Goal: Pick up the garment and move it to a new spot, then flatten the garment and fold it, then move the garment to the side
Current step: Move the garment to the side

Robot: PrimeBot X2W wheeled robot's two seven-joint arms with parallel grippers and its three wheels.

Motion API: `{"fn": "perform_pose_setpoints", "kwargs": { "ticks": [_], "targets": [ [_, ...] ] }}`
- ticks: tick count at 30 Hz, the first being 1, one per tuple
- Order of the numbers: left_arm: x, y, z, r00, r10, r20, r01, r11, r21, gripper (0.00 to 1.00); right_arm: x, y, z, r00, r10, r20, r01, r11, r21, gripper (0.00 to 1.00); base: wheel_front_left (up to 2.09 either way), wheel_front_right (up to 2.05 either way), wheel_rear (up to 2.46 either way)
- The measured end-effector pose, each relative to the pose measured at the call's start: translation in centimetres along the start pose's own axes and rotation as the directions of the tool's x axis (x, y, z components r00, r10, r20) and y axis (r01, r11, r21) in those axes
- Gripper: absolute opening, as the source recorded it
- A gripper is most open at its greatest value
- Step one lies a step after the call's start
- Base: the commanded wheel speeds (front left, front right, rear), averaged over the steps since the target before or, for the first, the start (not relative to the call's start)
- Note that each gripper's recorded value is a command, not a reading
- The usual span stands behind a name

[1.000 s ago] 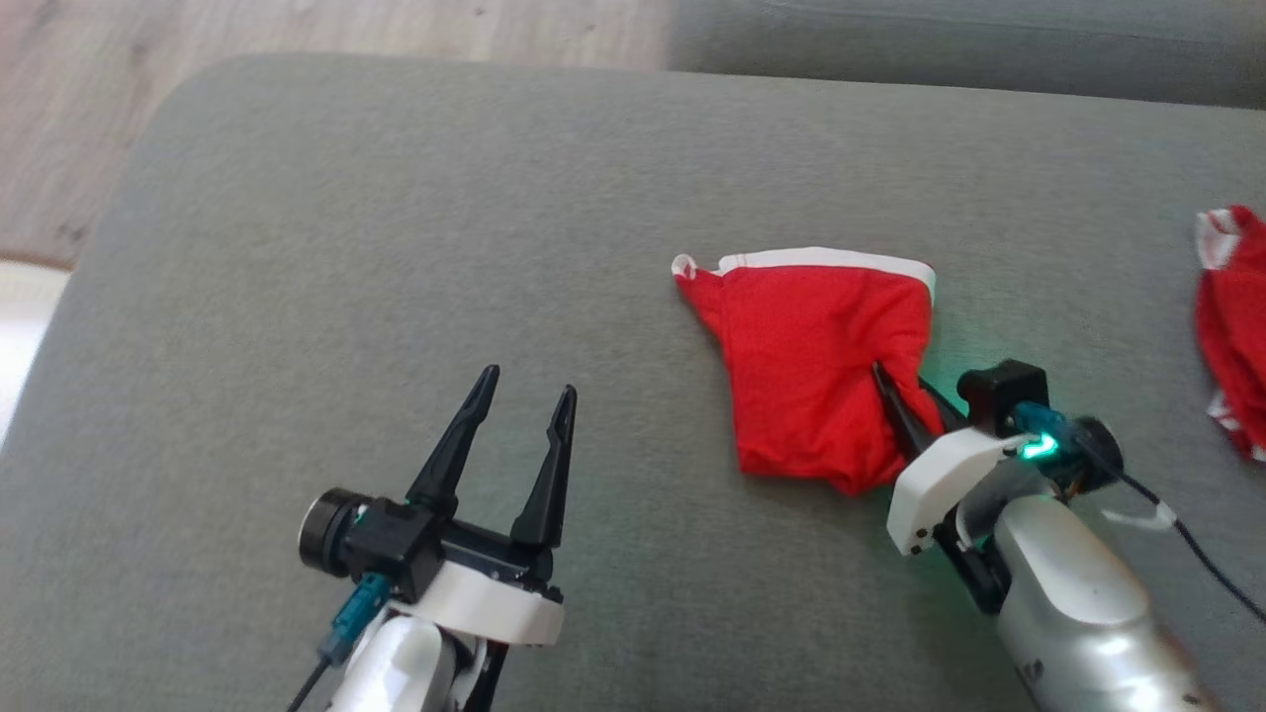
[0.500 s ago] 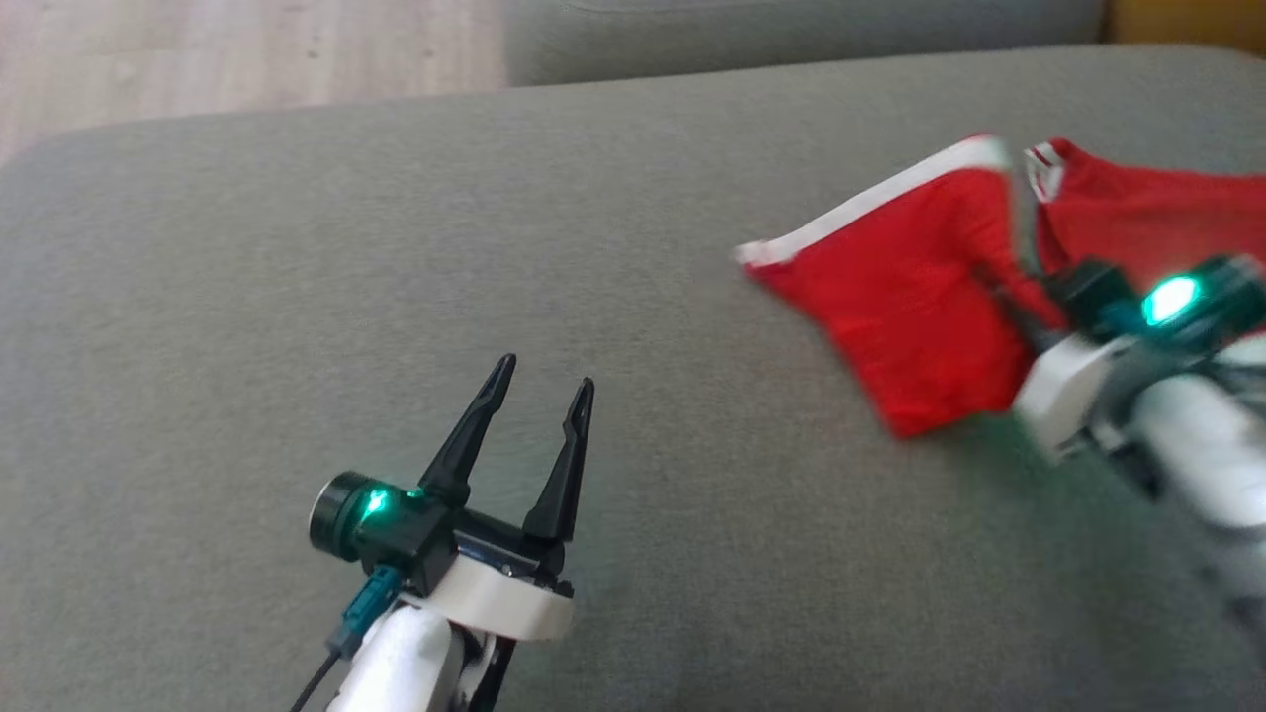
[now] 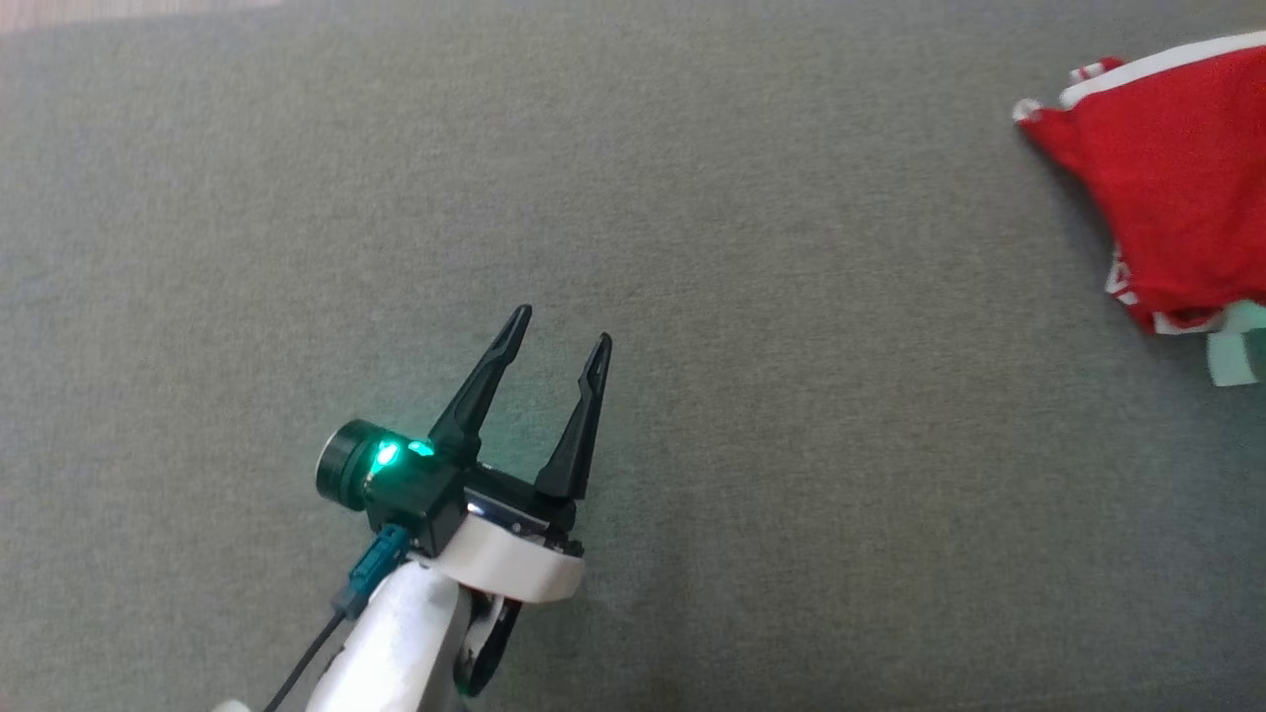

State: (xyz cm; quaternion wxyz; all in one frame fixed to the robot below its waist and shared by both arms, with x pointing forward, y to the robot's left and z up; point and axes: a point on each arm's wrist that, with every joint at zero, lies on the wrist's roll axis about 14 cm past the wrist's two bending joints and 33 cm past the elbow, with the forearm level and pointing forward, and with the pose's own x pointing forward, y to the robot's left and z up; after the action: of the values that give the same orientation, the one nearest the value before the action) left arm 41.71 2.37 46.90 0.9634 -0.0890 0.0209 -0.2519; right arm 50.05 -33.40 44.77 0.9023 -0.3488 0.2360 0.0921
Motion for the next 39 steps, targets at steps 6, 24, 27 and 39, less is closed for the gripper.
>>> {"fn": "perform_pose_setpoints", "kwargs": {
  "ticks": [6,24,27,39],
  "targets": [
    [0.0,0.9,-0.9,1.000,0.021,-0.023,-0.021,1.000,-0.009,1.00,1.1,-0.6,-2.1,0.997,-0.019,-0.077,0.021,1.000,0.019,0.00,0.00,0.00,0.00],
    [0.7,1.7,-1.0,1.000,0.022,-0.022,-0.022,1.000,0.013,1.00,1.7,-3.0,-4.3,0.981,-0.102,-0.167,0.108,0.994,0.031,1.00,0.00,0.00,0.00],
    [0.6,1.5,-0.4,1.000,0.019,-0.009,-0.019,1.000,0.021,1.00,1.3,-3.4,-3.5,0.983,-0.120,-0.139,0.128,0.991,0.048,1.00,0.00,0.00,0.00],
    [-1.8,0.7,4.9,0.990,0.062,0.127,-0.070,0.996,0.063,1.00,-2.6,-4.4,7.7,0.936,-0.246,0.253,0.173,0.944,0.279,1.00,0.00,0.00,0.00]
  ]
}}
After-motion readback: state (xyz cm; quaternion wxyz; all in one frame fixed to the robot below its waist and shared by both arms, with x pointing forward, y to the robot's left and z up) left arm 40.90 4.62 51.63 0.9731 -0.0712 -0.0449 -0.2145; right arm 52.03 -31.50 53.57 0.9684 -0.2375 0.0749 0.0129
